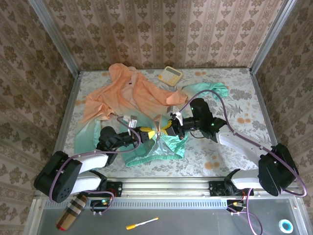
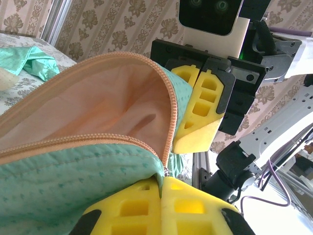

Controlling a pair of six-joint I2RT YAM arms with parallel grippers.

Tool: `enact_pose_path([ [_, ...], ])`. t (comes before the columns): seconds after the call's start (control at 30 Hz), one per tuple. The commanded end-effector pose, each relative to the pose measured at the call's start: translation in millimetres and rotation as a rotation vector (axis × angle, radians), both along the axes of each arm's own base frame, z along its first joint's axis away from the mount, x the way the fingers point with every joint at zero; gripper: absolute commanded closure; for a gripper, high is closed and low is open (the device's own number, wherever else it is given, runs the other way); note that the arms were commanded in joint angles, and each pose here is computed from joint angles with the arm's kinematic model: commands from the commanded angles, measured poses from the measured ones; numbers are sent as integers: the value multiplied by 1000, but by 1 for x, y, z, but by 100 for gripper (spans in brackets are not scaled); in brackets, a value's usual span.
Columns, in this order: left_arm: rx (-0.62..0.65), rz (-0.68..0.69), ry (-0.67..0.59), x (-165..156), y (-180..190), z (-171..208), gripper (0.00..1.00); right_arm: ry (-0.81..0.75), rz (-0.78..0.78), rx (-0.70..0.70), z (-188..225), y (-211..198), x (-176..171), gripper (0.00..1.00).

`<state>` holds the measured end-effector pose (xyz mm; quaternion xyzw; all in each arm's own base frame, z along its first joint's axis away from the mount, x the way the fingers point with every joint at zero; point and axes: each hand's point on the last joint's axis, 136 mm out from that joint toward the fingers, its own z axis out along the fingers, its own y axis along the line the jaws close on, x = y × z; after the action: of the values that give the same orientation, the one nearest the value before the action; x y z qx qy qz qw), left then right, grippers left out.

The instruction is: Zip up the jacket

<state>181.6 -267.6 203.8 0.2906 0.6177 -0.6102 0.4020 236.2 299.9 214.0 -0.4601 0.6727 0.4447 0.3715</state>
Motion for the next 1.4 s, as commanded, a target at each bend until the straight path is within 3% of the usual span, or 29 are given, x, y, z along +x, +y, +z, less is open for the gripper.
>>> enact_pose_path([
  [0.0, -33, -31, -32, -9, 0, 11, 100, -34, 5, 30, 9, -1, -2, 100],
  [0.67, -21, -64, -1, -21, -9, 2, 100, -43, -43, 49, 8, 0, 4, 100],
  [0.97, 9, -8, 13, -19, -3, -16, 100, -31, -58, 63, 5, -3, 2, 100],
  [1.37, -37, 60, -100, -4, 1, 15, 100, -2, 7, 56, 0, -5, -12, 100],
])
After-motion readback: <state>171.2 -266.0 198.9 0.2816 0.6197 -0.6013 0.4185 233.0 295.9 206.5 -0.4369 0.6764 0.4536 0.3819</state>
